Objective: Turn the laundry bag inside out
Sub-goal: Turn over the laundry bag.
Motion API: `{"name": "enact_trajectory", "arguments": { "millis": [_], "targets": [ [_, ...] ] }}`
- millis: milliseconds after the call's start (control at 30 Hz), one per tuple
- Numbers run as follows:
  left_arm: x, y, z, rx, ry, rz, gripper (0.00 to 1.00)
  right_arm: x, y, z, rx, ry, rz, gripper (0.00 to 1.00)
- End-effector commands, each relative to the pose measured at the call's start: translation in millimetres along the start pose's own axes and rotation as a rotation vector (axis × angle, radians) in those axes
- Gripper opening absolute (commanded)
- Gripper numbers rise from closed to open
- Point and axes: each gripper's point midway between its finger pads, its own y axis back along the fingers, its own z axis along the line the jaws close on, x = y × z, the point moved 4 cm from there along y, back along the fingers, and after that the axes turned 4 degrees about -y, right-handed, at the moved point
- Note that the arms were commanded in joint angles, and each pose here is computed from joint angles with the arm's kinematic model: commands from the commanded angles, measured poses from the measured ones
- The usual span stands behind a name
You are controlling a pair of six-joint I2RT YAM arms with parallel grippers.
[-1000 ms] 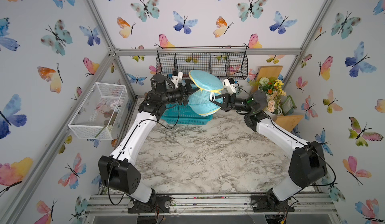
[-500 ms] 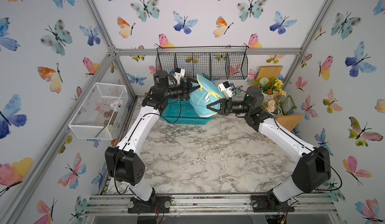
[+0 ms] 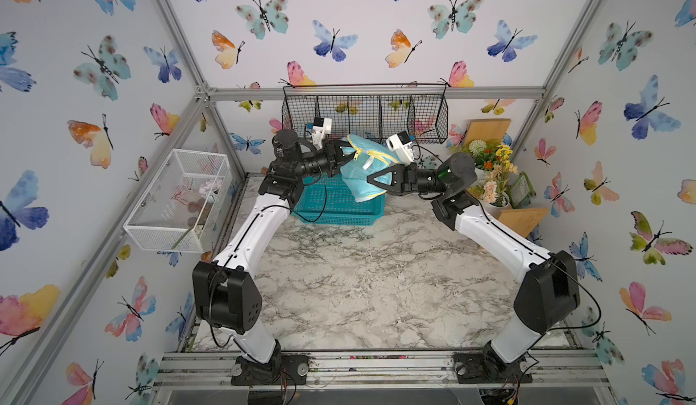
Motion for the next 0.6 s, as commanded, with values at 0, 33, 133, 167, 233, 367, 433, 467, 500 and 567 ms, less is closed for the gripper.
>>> {"name": "enact_trajectory", "arguments": {
  "millis": [0, 33, 133, 167, 233, 367, 433, 467, 500, 567],
  "targets": [
    [16, -14, 32, -0.008, 0.068, -0.011, 0.24, 45, -32, 57, -0.219, 0.143, 0.229, 0.03],
    [20, -14, 38, -0.008, 0.084, -0.002, 0.24, 41, -31, 62, -0.269, 0.148, 0.196, 0.03],
    [32, -17, 50, -0.005, 0.116, 0.013, 0.25, 34, -29, 67, -0.35, 0.145, 0.147, 0.03],
    [36, -18, 53, -0.003, 0.126, 0.018, 0.26, 30, -27, 68, -0.387, 0.144, 0.126, 0.03],
    [44, -20, 56, 0.004, 0.142, 0.032, 0.25, 22, -26, 70, -0.426, 0.146, 0.091, 0.03],
    [55, -19, 47, 0.056, 0.153, 0.042, 0.15, 6, -27, 70, -0.469, 0.161, 0.051, 0.03],
    [56, -12, 32, 0.119, 0.151, 0.029, 0.06, -2, -21, 63, -0.475, 0.139, 0.012, 0.03],
    [55, -8, 22, 0.155, 0.143, 0.022, 0.0, -6, -17, 58, -0.467, 0.129, -0.008, 0.02],
    [54, -3, 12, 0.186, 0.137, 0.015, 0.0, -10, -13, 50, -0.462, 0.104, -0.035, 0.02],
    [53, 7, -10, 0.254, 0.124, -0.001, 0.0, -16, -4, 33, -0.435, 0.057, -0.076, 0.02]
  ]
}}
